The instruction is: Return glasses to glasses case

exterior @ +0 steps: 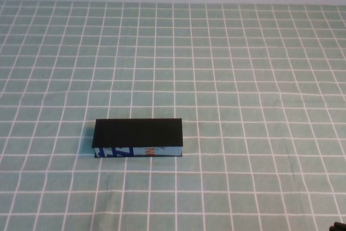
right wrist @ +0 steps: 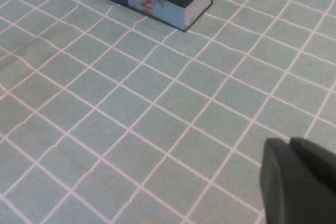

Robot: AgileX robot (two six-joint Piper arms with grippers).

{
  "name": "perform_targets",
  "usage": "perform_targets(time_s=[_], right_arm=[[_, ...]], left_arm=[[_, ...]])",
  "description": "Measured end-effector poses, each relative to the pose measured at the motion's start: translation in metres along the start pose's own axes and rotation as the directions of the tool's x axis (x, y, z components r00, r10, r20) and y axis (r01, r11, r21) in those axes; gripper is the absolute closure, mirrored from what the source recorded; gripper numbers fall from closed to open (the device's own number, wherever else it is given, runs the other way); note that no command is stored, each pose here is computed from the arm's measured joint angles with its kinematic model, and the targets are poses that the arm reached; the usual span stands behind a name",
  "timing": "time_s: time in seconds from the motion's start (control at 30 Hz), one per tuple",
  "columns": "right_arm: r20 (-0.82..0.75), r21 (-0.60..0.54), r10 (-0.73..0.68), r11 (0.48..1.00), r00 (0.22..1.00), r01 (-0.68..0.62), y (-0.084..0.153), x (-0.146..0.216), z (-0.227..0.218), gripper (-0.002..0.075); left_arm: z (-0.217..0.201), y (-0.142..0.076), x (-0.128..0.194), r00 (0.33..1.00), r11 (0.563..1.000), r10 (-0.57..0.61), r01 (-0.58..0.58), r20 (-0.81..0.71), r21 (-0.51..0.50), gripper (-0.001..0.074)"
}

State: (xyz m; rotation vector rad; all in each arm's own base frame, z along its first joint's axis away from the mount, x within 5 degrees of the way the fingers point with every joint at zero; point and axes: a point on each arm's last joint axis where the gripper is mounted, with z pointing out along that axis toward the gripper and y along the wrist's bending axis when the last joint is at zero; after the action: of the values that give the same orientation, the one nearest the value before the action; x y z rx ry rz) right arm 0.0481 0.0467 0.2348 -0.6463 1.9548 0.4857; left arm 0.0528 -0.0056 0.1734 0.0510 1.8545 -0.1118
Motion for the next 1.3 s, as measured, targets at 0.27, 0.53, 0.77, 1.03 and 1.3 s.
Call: perform_targets(time_s=[0.27, 0.53, 0.77, 1.03, 1.3], right_arm=[[0.0, 0.0, 0.0, 1.0, 1.0, 0.0, 0.0, 0.0, 0.0, 0.0737], [0.078, 0.119, -0.063, 0.991, 0.995, 0.054, -0.006, 0.006, -0.007, 0.0737], [0.23, 0.293, -0.045, 0.956, 0.972, -0.025, -0.014, 0.024, -0.009, 0.0737], [0.193, 0.423, 0.052, 0.897, 0.98, -0.131, -0.03, 0.06, 0.01, 0.0737], [0.252, 0.476, 0.156, 0.839, 0.955, -0.263, -0.037, 0.062, 0.007, 0.0737]], left_arm=[[0.0, 0.0, 0.0, 1.0, 1.0, 0.0, 0.0, 0.0, 0.0, 0.0734], [0.0, 0.0, 0.0, 1.0, 1.0, 0.0, 0.0, 0.0, 0.0, 0.0734], [0.0, 0.0, 0.0, 1.0, 1.0, 0.0, 0.0, 0.0, 0.0, 0.0734], [0.0, 0.0, 0.0, 1.0, 1.0, 0.0, 0.0, 0.0, 0.0, 0.0733], [0.0, 0.0, 0.0, 1.0, 1.0, 0.0, 0.0, 0.0, 0.0, 0.0734]])
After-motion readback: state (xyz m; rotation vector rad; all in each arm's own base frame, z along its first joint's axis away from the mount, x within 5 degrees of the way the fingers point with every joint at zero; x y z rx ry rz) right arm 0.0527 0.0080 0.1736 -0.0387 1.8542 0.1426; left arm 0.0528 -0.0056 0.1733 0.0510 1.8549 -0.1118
